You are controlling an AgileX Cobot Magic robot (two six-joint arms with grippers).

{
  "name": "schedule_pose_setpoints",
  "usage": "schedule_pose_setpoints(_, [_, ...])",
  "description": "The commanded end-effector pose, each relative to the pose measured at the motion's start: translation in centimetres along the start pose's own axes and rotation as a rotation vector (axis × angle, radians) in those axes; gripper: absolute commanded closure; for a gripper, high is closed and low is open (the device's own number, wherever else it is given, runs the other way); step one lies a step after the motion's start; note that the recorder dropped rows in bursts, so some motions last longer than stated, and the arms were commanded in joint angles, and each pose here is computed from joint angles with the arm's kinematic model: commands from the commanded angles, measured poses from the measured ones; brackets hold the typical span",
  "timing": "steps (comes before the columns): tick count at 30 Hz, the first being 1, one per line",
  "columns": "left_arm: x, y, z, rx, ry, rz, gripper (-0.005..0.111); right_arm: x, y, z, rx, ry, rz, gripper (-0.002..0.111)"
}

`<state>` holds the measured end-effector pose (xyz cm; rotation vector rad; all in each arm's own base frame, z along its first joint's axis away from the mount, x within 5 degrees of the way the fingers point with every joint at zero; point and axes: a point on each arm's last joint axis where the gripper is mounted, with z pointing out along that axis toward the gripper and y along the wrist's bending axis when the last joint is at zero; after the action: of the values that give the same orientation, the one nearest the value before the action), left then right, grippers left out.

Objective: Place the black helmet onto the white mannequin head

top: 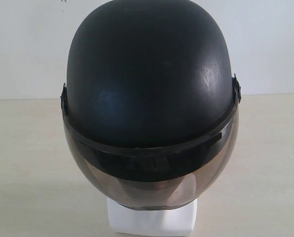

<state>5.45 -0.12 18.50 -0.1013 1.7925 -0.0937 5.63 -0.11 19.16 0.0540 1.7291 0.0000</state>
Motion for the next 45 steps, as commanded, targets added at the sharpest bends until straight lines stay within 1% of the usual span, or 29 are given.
schedule_pose_setpoints(1, [-0.04, -0.03, -0.03, 0.004, -0.005, -0.003, 0.102, 0.79, -0.09, -0.11, 0.008, 0.077, -0.026, 0.096])
schedule_pose_setpoints(5, [-0.04, -0.03, -0.03, 0.004, -0.005, -0.003, 0.102, 0.78, -0.16, -0.11, 0.015, 0.077, -0.052, 0.096])
schedule_pose_setpoints(45, [-0.04, -0.03, -0.03, 0.004, -0.005, -0.003, 0.102, 0.78, -0.15, -0.11, 0.015, 0.076, -0.047, 0.096])
